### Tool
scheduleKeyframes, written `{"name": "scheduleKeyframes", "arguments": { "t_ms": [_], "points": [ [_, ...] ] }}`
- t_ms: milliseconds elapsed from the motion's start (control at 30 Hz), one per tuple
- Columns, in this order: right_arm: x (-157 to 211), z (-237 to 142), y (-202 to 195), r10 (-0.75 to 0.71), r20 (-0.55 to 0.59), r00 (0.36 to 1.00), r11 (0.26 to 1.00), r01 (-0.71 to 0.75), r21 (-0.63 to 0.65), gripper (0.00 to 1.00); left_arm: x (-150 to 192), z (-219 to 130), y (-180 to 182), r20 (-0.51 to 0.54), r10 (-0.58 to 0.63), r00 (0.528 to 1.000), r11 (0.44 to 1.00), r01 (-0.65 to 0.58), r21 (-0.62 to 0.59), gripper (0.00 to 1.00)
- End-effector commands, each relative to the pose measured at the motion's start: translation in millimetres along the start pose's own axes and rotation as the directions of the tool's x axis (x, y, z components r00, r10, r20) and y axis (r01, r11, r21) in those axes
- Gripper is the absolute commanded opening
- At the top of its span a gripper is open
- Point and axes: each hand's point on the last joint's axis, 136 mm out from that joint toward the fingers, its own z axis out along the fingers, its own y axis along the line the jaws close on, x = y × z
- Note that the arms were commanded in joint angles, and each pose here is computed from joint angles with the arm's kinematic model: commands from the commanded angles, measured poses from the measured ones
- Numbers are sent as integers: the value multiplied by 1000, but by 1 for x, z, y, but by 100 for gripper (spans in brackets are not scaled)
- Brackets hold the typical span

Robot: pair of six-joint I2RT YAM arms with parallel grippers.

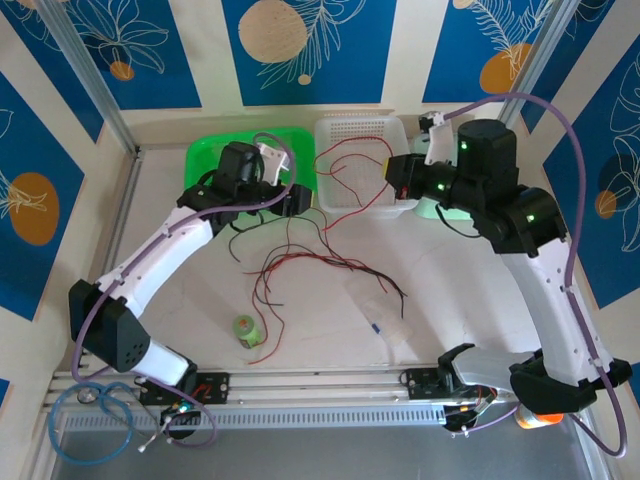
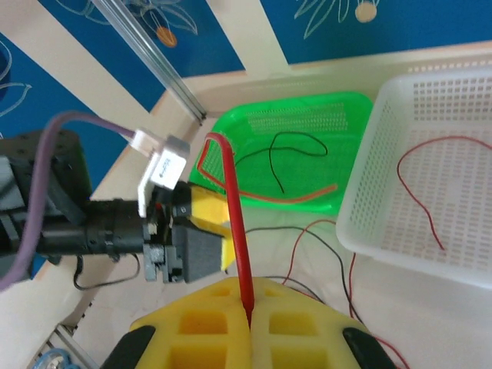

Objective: Untangle the cables

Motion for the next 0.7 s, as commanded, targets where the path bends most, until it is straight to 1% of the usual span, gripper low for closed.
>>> {"name": "scheduleKeyframes", "arguments": {
  "t_ms": [0,133,267,467,667],
  "points": [
    [-12,-1,-1,-33,1,999,999,33,-12,0,-6,-4,-10,39,20,999,1000,-21,24,69],
    [-32,10,-22,-28,24,999,999,27,26,0,-2,-13,-7,44,18,999,1000,-18,-10,69],
    [-51,33,-55,2,33,999,998,-4,66,0,5,-21,-3,30,11,999,999,-10,-50,69],
    [-65,95,-120,31,-13,999,991,-29,127,0,13,-34,1,18,5,1000,996,-3,-91,69],
    [-53,168,-184,63,-109,992,981,-42,191,0,25,-44,7,-8,-6,1000,991,5,-135,70]
  ]
}}
